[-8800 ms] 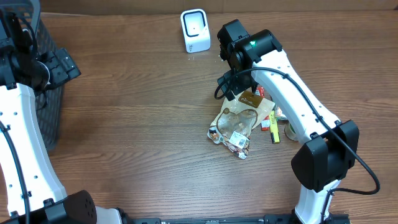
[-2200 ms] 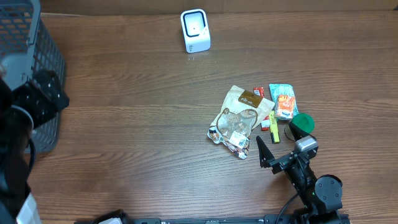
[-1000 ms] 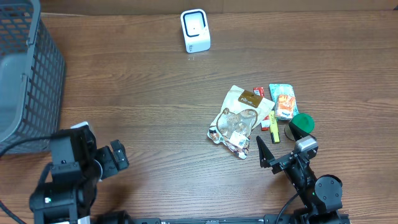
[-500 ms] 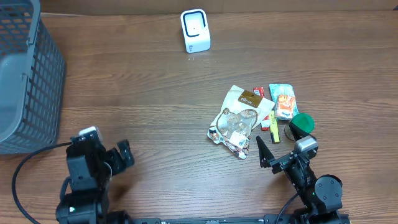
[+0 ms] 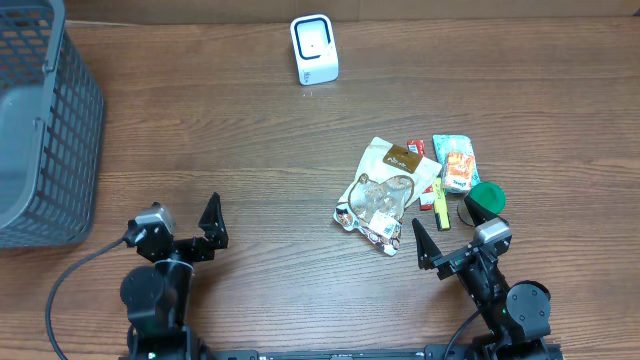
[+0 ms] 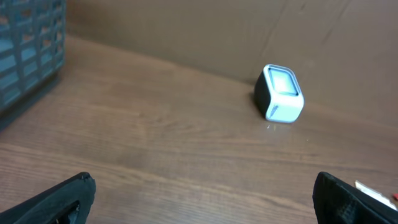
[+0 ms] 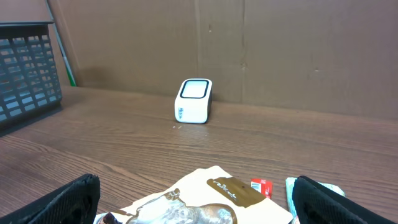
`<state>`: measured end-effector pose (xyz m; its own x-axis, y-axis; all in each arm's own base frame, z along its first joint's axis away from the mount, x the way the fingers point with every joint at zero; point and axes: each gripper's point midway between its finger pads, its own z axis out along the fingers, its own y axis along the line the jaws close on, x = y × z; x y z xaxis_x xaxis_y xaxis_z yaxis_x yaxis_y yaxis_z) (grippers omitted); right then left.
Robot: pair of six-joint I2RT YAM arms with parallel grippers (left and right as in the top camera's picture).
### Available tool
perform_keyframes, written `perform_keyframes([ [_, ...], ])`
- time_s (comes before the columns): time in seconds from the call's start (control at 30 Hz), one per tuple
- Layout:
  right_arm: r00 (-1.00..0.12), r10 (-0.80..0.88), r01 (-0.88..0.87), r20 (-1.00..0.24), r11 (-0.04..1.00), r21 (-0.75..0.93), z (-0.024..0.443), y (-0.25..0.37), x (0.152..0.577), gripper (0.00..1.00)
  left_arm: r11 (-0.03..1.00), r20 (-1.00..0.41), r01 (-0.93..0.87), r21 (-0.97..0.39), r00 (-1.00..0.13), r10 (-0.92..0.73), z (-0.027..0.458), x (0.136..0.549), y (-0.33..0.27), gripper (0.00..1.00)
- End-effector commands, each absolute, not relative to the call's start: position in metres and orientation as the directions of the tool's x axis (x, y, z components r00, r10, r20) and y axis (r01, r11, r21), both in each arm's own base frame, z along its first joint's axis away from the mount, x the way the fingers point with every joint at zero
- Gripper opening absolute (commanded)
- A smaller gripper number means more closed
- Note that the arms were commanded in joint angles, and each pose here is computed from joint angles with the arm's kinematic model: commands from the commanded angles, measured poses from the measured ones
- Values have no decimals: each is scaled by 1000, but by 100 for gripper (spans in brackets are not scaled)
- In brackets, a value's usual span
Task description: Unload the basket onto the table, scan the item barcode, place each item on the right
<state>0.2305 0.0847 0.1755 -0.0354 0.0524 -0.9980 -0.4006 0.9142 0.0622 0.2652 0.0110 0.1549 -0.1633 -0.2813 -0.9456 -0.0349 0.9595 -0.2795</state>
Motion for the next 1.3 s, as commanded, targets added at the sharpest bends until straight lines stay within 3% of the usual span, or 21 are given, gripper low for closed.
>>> perform_keyframes([
  [0.0, -32, 60, -398, -998, 915, 68, 174, 84, 231, 100, 957, -947, 4, -289, -148, -285, 143, 261, 4, 100],
  [0.3, -32, 60, -398, -998, 915, 68, 174, 84, 231, 100, 969, -941, -12, -248, -235, -243, 120, 250, 3, 100],
  [0.63, -32, 60, -398, -998, 915, 68, 174, 84, 231, 100, 990, -990, 59, -126, -66, -122, 160, 246, -4, 100],
  [0.77, -32, 60, -398, -998, 915, 68, 174, 84, 231, 100, 995, -995, 64, -70, -72, -66, 158, 246, -7, 100],
  [1.27, -32, 60, -398, -998, 915, 68, 174, 84, 231, 100, 997, -995, 35, -67, -76, -64, 157, 246, -6, 100],
])
